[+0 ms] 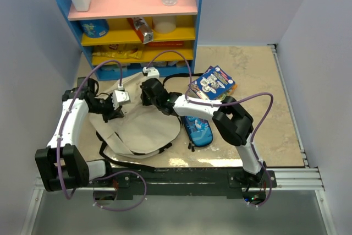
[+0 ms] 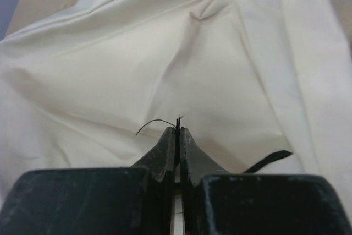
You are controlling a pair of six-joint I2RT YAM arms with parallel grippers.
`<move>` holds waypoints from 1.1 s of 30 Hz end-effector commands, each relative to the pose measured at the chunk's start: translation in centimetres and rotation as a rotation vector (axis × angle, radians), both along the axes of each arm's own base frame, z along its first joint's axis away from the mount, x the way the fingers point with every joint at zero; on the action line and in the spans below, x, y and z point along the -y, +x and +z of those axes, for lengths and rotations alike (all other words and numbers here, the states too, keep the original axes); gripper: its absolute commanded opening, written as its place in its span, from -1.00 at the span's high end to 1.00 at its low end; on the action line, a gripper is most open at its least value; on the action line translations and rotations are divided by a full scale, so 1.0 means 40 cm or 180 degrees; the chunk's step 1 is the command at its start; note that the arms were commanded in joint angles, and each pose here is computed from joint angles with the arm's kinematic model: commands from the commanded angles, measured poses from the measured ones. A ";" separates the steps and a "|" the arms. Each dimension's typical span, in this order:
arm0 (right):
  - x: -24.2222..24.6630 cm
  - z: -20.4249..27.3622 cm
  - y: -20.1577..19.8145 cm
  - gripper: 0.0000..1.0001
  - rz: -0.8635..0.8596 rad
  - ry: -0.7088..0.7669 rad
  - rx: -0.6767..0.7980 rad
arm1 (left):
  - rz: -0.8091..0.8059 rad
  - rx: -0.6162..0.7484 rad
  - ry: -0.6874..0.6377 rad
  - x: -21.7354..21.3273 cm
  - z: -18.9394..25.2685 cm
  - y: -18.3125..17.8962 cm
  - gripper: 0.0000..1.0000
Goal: Pack the student bag
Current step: Zip the student bag at the center of the board.
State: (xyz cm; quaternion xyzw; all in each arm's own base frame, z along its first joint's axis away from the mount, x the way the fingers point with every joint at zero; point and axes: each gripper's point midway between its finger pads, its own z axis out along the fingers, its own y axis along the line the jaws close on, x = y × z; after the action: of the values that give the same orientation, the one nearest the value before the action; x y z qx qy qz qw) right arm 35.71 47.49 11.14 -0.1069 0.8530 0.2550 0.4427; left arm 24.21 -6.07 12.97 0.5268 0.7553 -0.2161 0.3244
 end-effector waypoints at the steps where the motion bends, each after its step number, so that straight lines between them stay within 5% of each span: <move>1: 0.093 0.093 0.105 1.00 -0.0468 0.0005 0.0388 | -0.0091 -0.0094 0.0026 0.000 0.026 -0.047 1.00; 21: 0.261 0.060 0.230 1.00 -0.1377 -0.0218 0.0575 | -0.0307 -0.0134 0.0154 -0.024 0.010 -0.076 1.00; 24: 0.258 0.061 0.216 0.28 -0.1290 -0.0223 0.0517 | -0.0203 -0.0122 0.0236 -0.038 0.003 -0.060 0.91; 25: 0.265 0.063 0.208 -0.14 -0.1284 -0.0238 0.0461 | -0.0129 -0.0035 0.0296 -0.049 0.001 -0.036 0.82; 28: 0.288 0.039 0.173 -0.42 -0.1304 -0.0220 0.0322 | 0.0197 0.0242 0.0346 -0.066 0.031 0.031 0.58; 33: 0.328 0.035 0.106 -0.33 -0.1209 -0.0060 0.0256 | 0.0442 0.0521 0.0143 -0.045 0.120 0.101 0.00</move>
State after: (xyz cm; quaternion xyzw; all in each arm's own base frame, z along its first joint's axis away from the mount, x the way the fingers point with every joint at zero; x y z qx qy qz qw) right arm 41.19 34.92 9.19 0.0166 0.8622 0.1124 0.4937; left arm 24.38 -3.80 13.07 0.5238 0.7759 -0.1640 0.3109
